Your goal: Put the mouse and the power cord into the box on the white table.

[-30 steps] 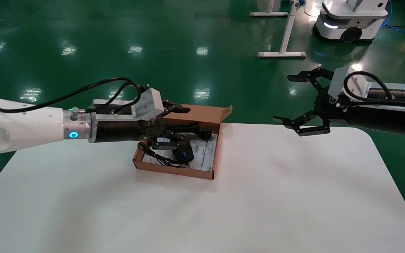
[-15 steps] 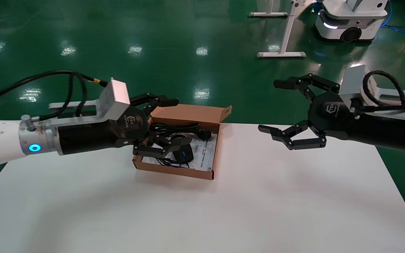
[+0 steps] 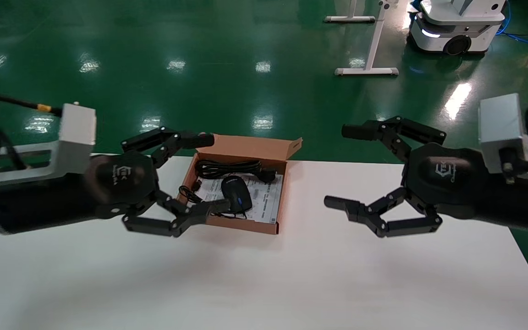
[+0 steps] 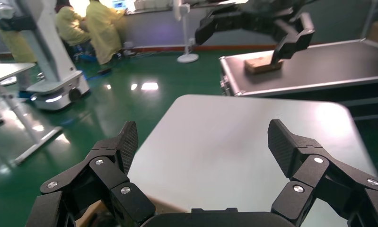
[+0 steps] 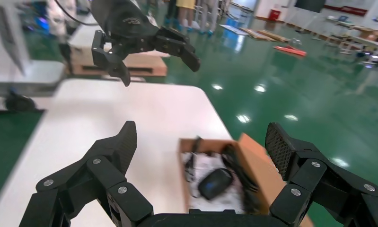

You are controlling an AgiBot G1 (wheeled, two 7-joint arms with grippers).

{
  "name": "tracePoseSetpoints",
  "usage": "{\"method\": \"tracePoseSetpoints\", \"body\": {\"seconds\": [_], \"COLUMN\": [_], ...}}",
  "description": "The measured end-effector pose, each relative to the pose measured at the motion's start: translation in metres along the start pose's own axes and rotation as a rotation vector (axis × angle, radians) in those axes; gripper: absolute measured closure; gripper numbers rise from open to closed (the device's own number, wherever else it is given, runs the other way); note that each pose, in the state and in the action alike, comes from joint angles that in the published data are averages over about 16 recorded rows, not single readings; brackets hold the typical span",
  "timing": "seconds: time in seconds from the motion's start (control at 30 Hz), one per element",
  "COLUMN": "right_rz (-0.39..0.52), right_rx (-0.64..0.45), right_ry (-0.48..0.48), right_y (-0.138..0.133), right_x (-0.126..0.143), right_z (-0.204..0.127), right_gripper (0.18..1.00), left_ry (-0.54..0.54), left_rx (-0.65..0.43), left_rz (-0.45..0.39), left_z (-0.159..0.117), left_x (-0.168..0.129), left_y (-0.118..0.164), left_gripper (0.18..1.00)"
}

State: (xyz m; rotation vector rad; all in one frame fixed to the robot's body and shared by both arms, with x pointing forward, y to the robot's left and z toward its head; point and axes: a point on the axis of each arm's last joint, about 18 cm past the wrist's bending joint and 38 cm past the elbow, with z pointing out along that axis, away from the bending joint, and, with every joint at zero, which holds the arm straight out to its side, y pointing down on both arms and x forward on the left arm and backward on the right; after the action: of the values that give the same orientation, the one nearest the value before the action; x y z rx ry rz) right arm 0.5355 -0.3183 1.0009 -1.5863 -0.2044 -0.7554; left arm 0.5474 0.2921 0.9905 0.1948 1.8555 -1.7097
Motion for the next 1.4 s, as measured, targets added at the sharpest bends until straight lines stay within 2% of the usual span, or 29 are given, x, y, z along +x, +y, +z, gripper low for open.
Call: {"method": "tracePoseSetpoints", "body": {"seconds": [0.33, 0.57, 1.4], "right_rz": [0.081, 0.109, 0.111], "right_rx": [0.039, 0.046, 0.045], "right_ry": [-0.101, -0.146, -0.141], "right_y": [-0.021, -0.030, -0.029], "right_x": [-0.041, -0.059, -0.057], "right_z": [-0.004, -0.006, -0.006], "right_gripper": [0.178, 0.178, 0.178], "left_ry": [0.089, 0.130, 0.122], "left_rx": [0.035, 0.039, 0.039], "left_rz": [-0.031, -0.037, -0.042], "left_z": [-0.024, -0.031, -0.031], "left_x": [0.042, 0.059, 0.057], "left_y": [-0.028, -0.038, -0.036], "left_gripper": [0.184, 0.184, 0.184]}}
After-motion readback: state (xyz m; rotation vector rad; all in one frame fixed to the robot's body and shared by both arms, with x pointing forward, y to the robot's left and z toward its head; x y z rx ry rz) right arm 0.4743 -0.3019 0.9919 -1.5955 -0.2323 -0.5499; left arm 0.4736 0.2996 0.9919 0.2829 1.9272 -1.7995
